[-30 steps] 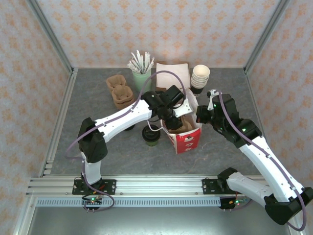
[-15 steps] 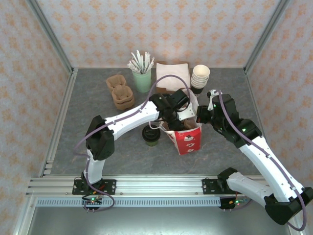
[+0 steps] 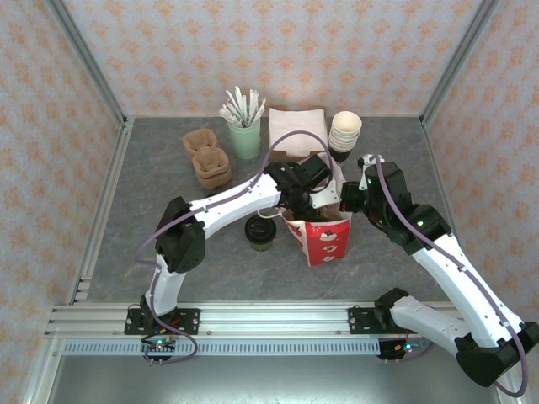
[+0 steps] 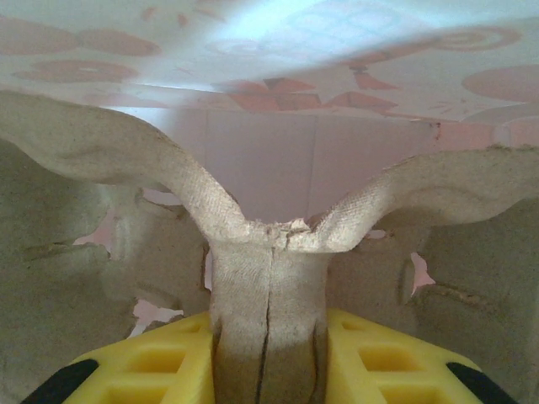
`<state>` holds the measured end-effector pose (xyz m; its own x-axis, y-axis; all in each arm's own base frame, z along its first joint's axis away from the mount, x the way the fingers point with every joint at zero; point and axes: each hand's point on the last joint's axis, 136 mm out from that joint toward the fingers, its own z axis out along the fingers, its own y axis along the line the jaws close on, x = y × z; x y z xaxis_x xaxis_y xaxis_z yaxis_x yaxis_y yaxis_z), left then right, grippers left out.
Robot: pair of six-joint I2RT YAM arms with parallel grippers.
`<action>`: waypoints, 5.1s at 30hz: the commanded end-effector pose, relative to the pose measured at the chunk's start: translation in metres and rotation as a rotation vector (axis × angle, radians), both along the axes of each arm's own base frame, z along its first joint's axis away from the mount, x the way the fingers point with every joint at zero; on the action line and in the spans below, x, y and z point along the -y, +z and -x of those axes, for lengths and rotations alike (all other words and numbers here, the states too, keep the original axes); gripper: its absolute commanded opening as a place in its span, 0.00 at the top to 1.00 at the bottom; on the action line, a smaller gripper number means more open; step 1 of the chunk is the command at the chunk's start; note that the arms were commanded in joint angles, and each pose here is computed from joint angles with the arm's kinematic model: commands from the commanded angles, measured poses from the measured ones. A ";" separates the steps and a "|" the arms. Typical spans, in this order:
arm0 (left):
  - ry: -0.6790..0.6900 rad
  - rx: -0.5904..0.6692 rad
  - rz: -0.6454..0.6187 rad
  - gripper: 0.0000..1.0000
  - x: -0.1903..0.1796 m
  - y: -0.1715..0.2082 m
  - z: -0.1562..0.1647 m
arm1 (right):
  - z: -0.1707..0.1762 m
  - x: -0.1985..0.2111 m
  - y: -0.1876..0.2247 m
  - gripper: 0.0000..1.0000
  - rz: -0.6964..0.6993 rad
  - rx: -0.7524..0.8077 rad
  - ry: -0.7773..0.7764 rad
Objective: Pack the takeout coffee
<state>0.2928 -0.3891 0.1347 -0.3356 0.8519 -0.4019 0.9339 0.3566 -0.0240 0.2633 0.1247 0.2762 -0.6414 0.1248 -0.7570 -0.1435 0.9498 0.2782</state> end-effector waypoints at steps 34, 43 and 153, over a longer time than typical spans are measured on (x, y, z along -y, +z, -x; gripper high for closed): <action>-0.046 -0.016 0.043 0.25 0.011 0.014 0.012 | 0.001 0.011 -0.010 1.00 0.058 0.004 -0.031; -0.048 -0.002 0.073 0.10 0.005 0.043 0.019 | 0.005 0.016 -0.013 1.00 0.062 0.000 -0.047; 0.839 0.234 0.261 0.06 -0.152 0.025 0.048 | -0.084 0.011 0.010 0.41 0.093 -0.055 -0.021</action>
<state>0.2359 -0.2293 0.1437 -0.7085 0.2756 -0.6497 0.3884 0.9209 -0.0329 0.3457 0.1152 0.2778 -0.6908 0.0670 -0.7199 -0.1045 0.9760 0.1911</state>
